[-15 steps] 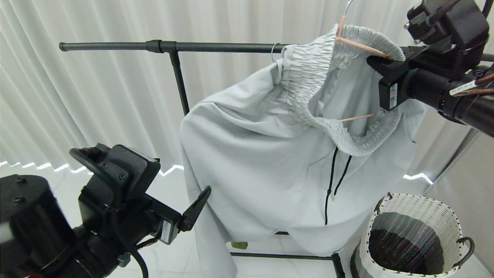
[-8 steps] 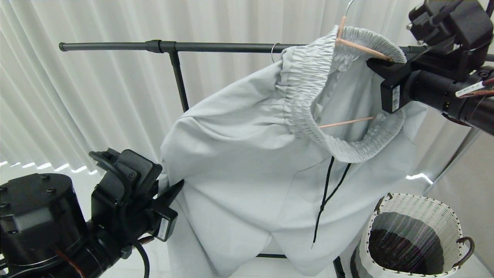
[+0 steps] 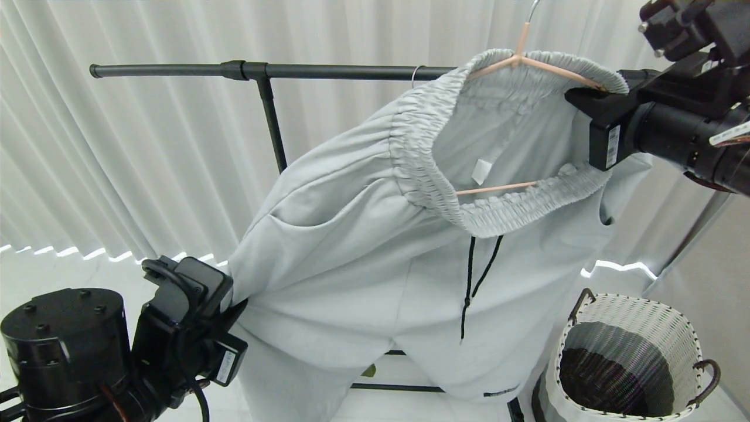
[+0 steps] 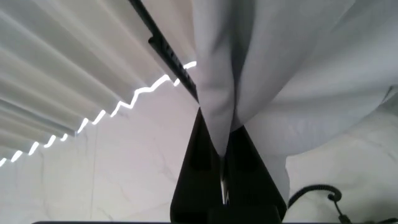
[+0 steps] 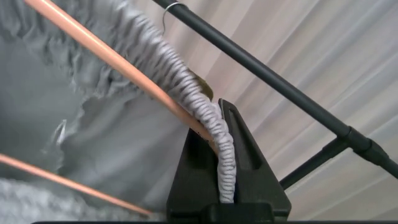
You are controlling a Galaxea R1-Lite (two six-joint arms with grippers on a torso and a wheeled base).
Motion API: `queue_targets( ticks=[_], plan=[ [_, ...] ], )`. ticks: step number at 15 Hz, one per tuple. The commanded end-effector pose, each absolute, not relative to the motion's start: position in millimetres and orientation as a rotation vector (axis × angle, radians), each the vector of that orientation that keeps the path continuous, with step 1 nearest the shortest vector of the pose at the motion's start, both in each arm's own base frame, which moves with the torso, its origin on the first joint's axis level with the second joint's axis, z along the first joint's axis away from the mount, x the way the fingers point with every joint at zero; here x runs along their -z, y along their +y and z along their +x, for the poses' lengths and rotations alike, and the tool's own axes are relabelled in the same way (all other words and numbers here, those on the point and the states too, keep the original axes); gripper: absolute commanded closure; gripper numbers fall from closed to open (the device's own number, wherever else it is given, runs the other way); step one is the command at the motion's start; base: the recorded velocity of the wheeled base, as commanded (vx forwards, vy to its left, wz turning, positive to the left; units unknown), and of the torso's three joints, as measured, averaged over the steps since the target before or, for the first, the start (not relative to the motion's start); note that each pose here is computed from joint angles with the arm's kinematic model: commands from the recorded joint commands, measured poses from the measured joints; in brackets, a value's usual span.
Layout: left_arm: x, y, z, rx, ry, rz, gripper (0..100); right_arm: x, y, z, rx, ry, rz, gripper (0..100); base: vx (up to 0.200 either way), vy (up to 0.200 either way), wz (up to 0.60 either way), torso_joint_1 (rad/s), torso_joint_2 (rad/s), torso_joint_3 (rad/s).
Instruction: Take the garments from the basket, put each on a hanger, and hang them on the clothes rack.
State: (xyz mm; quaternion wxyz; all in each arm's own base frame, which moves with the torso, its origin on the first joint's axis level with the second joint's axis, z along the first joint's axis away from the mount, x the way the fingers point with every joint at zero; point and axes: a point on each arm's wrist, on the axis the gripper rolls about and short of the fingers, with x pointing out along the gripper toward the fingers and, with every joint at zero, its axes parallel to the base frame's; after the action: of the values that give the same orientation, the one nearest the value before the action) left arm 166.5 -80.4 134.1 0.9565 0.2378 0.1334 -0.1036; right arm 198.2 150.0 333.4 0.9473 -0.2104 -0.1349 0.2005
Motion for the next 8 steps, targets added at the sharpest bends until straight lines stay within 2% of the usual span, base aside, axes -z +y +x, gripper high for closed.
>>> queue_targets(
  ticks=[1,6,8],
  plan=[
    [-127.8,-75.5,169.5,0.184,0.307,0.490,100,-336.2,146.6,195.2,-0.403,-0.282,-0.414,100,0.000,0.000,0.00,0.000,0.00,0.000],
    [-123.9,-71.1,170.0,0.165,0.330,0.492,100,-336.0,145.4,194.9,-0.400,-0.280,-0.411,100,0.000,0.000,0.00,0.000,0.00,0.000],
    [-128.5,-74.8,169.8,0.180,0.302,0.487,100,-336.5,145.4,194.9,-0.400,-0.282,-0.411,100,0.000,0.000,0.00,0.000,0.00,0.000]
  ],
)
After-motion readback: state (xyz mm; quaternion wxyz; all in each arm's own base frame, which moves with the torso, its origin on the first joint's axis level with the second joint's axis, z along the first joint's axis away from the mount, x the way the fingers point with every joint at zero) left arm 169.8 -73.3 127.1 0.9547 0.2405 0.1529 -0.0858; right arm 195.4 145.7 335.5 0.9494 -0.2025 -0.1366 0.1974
